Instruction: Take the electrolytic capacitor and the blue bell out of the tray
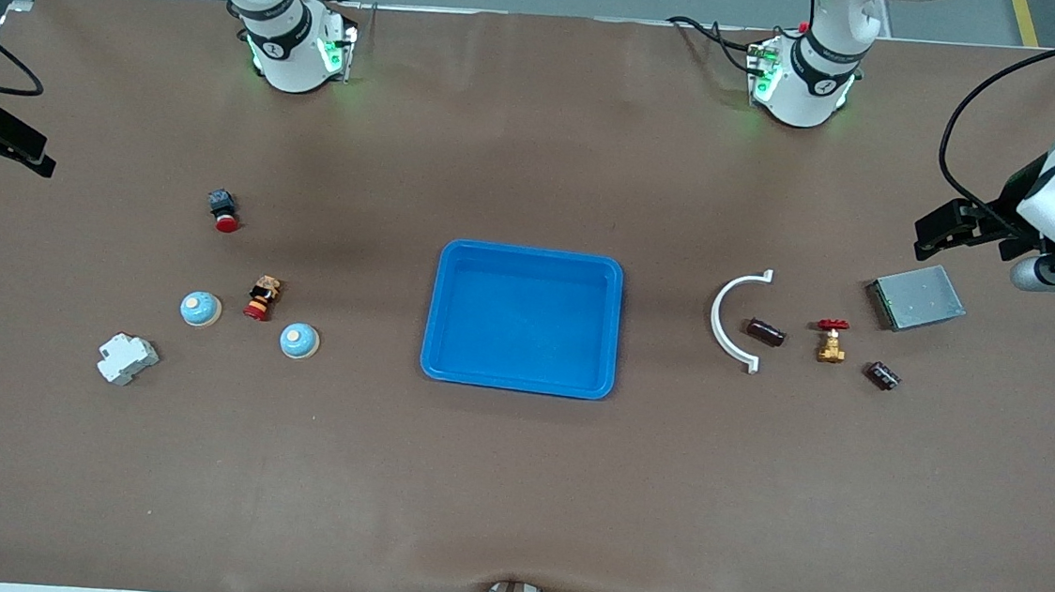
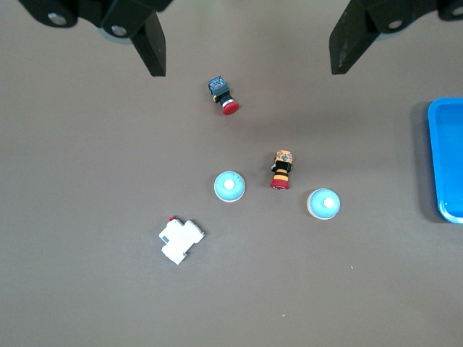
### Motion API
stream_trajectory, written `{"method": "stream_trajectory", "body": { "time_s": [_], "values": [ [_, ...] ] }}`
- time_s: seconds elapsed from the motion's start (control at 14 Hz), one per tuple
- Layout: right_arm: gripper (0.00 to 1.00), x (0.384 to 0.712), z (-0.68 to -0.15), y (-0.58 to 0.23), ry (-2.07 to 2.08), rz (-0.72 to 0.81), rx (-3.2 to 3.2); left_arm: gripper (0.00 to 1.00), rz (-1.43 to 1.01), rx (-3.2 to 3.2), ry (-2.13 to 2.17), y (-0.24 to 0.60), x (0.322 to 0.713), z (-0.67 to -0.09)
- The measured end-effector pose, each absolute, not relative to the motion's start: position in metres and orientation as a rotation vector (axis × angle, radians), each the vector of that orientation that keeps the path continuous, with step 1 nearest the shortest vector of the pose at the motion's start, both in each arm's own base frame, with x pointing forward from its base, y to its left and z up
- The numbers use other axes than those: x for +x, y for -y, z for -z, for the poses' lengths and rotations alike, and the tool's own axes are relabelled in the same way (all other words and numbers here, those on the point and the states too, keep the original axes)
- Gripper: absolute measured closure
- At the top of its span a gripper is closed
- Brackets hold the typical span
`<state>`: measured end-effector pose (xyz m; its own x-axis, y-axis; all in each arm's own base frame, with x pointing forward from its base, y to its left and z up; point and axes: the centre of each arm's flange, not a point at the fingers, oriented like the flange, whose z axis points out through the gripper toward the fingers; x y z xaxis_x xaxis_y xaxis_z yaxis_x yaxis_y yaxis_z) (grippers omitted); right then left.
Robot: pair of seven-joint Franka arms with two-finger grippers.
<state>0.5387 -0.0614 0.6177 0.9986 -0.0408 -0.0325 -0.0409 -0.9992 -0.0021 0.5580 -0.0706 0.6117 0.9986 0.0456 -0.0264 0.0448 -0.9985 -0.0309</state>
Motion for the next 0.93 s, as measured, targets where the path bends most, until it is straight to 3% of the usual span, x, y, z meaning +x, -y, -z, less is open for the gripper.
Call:
{"method": "stream_trajectory", "body": {
  "time_s": [0.57,0.93],
  "values": [
    [0.0,0.539,-0.617,0.061,-0.064,-0.055,-3.137,0.0,-0.053,-3.109,0.007,0.093,0.551,-0.616],
    [0.0,0.539,-0.617,0.061,-0.063,-0.056,-3.137,0.0,-0.027,-3.104,0.102,0.059,0.537,-0.641]
  ]
}}
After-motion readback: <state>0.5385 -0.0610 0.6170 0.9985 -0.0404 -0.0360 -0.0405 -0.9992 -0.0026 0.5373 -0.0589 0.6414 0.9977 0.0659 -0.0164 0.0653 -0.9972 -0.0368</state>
